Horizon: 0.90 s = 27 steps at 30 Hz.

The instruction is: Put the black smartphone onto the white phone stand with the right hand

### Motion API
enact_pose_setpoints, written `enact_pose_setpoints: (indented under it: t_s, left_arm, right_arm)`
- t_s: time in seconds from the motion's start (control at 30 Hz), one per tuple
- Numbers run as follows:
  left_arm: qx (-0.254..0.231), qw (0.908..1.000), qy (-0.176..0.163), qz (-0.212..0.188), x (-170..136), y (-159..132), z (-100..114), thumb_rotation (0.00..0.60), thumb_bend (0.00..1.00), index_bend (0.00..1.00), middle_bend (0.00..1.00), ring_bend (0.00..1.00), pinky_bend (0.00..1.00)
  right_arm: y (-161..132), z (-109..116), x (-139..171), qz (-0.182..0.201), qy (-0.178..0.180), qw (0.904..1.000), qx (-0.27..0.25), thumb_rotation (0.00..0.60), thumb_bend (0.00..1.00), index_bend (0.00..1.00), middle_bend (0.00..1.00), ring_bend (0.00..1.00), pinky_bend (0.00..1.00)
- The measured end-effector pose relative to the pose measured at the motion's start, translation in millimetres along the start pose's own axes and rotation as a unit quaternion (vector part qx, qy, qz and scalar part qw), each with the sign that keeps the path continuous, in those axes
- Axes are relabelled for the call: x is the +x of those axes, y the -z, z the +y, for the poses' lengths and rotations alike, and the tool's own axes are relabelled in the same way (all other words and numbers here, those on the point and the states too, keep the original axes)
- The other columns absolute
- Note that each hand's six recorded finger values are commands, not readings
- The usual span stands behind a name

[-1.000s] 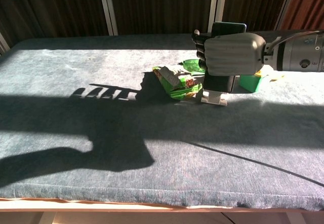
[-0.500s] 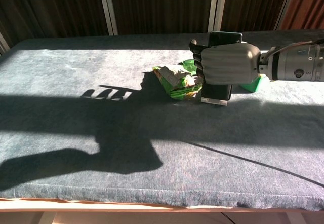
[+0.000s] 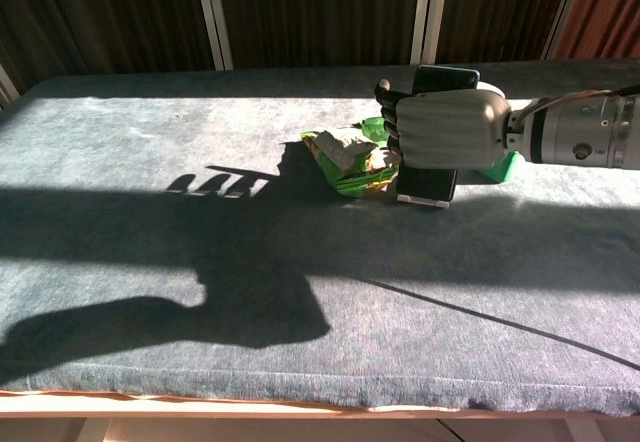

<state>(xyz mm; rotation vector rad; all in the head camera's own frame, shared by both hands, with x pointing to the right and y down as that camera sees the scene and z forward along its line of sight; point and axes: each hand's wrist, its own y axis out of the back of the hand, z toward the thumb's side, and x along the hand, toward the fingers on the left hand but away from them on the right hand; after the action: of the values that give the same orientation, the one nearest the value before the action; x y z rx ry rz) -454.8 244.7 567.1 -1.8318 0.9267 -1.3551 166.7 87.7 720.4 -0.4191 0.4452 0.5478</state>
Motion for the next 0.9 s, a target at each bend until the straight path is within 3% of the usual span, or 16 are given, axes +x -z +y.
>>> enact_pose_setpoints:
  t_s: [0.27, 0.63, 0.9]
  left_arm:
    - [-0.001, 1.0000, -0.002, 0.002, -0.7, 0.8, 1.2, 0.600, 0.40, 0.00, 0.00, 0.00, 0.00]
    - [-0.001, 1.0000, -0.002, 0.001, -0.2, 0.7, 1.1, 0.600, 0.40, 0.00, 0.00, 0.00, 0.00]
    - [-0.001, 1.0000, 0.000, 0.001, -0.1, 0.7, 0.9, 0.600, 0.40, 0.00, 0.00, 0.00, 0.00]
  right_arm:
    - [-2.4, -0.8, 0.3, 0.004, -0.005, 1.0000, 0.001, 0.600, 0.28, 0.74, 0.59, 0.38, 0.36]
    - [-5.6, -0.9, -0.5, 0.007, -0.011, 0.9999, 0.001, 0.600, 0.27, 0.41, 0.52, 0.34, 0.34]
    - [-5.2, -1.2, -1.5, 0.005, -0.015, 0.9999, -0.005, 0.600, 0.27, 0.31, 0.50, 0.32, 0.33]
